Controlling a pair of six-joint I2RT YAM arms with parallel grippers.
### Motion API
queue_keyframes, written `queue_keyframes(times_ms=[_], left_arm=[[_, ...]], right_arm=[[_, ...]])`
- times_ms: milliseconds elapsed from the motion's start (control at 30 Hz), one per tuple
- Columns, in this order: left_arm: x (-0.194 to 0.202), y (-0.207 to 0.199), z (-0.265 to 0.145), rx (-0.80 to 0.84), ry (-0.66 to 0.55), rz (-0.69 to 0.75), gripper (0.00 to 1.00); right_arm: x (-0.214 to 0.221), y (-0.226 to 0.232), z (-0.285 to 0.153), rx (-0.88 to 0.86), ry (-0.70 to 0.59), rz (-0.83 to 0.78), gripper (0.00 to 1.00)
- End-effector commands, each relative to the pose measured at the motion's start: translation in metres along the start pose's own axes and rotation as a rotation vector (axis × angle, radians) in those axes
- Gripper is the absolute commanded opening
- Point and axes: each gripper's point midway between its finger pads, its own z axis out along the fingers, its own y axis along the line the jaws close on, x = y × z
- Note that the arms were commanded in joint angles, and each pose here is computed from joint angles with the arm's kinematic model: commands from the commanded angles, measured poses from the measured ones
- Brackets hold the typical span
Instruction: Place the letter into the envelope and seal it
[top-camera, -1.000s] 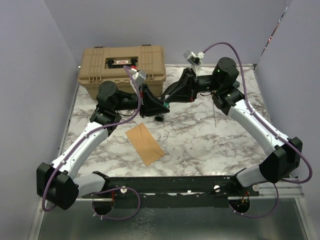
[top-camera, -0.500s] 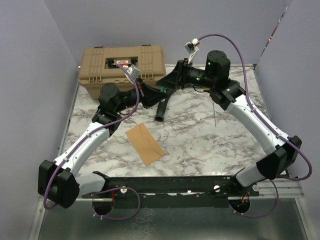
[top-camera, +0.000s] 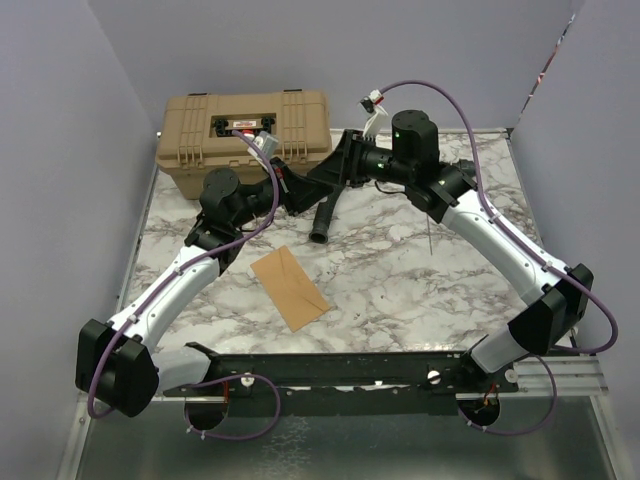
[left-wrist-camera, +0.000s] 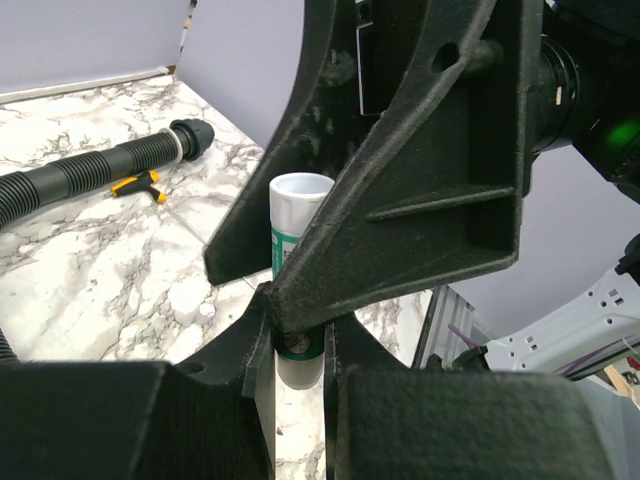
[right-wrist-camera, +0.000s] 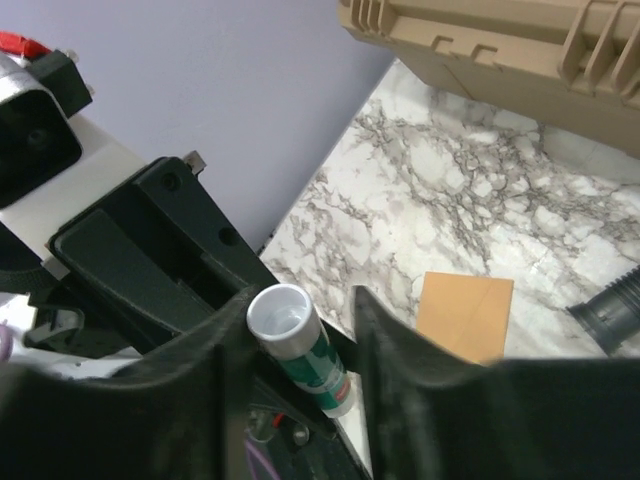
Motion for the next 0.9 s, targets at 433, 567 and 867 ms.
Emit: queue_keyframes(times_ms=[433,567,867], left_arm=[[0.018,0.007,-0.008,-0.036,0.086,0.046,0.00],[0.018,0.007,-0.008,-0.043,0.086,0.047,0.00],[0.014,0.008,-0.007,-0.051,0.078,0.056,0.00]], right_arm=[[-0.010,-0.007,0.001,0.066,-0.009,0.003,0.55],[-0.005,-0.002,0.006,0.021,0.034,0.001,0.54],[0.010,-0.002,0.011,-0.011,0.105,0.027,0.39]])
